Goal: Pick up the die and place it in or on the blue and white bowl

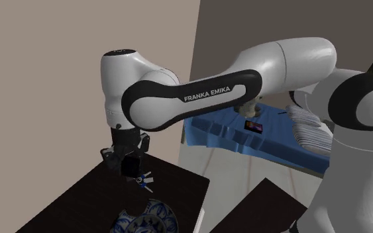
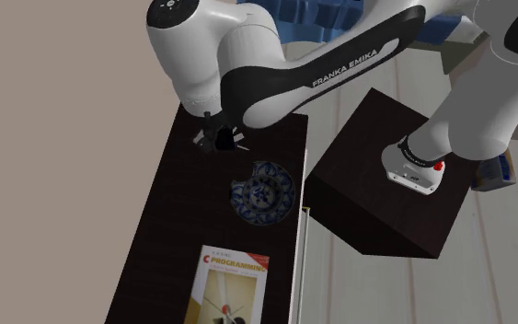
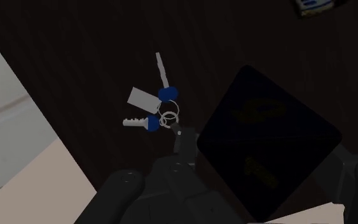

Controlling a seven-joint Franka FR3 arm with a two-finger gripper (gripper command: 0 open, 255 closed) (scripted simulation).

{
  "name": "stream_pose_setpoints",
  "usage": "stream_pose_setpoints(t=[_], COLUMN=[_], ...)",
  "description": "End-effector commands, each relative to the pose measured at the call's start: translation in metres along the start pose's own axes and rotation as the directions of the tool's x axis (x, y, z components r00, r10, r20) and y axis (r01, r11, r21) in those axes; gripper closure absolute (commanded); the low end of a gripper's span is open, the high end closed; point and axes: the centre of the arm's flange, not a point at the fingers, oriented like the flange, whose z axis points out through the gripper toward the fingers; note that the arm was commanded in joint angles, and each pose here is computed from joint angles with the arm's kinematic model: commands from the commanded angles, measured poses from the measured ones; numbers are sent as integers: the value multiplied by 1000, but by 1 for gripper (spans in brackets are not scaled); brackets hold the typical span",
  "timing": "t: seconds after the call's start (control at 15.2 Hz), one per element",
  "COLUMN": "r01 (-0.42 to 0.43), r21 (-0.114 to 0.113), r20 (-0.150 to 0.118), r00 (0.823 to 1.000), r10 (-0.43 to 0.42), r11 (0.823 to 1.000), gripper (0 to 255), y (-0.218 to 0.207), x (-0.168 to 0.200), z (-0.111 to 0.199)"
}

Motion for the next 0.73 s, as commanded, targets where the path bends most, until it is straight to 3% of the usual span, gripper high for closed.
stream_pose_setpoints(t=[0.0, 0.66], r01=[0, 0], r21=[0, 0], r20=[0, 0], r00=[1000, 1000], r10=[0, 0], r11=[1000, 1000], gripper=[255, 255], y=[-3, -38], x=[-12, -139], z=[-4, -1])
